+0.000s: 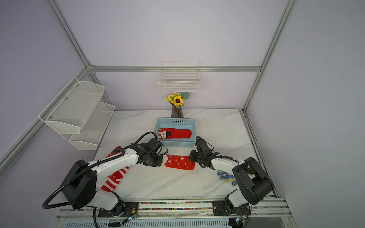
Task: Place the socks together as a pair
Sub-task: Place the sock in the sock.
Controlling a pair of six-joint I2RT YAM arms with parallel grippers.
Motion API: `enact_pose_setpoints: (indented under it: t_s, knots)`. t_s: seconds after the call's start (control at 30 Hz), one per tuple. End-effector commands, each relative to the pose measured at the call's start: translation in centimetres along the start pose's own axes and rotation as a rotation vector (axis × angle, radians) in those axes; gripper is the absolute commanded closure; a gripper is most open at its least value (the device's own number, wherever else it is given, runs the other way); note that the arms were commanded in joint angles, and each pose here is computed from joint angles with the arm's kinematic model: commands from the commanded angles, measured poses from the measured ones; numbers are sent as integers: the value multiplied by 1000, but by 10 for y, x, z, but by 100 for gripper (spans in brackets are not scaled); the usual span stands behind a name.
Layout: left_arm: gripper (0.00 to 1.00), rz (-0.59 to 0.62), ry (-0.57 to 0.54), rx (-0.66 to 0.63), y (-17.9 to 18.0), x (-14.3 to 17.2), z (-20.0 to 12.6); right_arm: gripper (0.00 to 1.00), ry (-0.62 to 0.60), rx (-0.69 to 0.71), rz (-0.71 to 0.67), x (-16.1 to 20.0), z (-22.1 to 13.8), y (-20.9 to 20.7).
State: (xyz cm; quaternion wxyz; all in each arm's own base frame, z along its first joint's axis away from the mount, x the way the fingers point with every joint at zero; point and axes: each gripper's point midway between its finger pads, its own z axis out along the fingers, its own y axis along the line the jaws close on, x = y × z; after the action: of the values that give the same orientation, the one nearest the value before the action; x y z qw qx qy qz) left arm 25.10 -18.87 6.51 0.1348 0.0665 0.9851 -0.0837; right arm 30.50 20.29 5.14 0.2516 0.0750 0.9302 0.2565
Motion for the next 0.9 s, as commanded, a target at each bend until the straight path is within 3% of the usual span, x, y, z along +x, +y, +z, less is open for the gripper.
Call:
enact_pose_setpoints:
  t_s: [0.0, 0.47, 0.87]
  knots:
    - [98, 16, -57, 17, -6, -17, -17, 100, -41, -29, -4, -10, -17, 14]
    - [98, 71, -75, 18, -8, -25, -25, 100, -102, -26, 40, 10, -77, 38]
    - [98, 104, -31, 8, -14, -30, -10, 100, -161, 66, 45, 3, -77, 19]
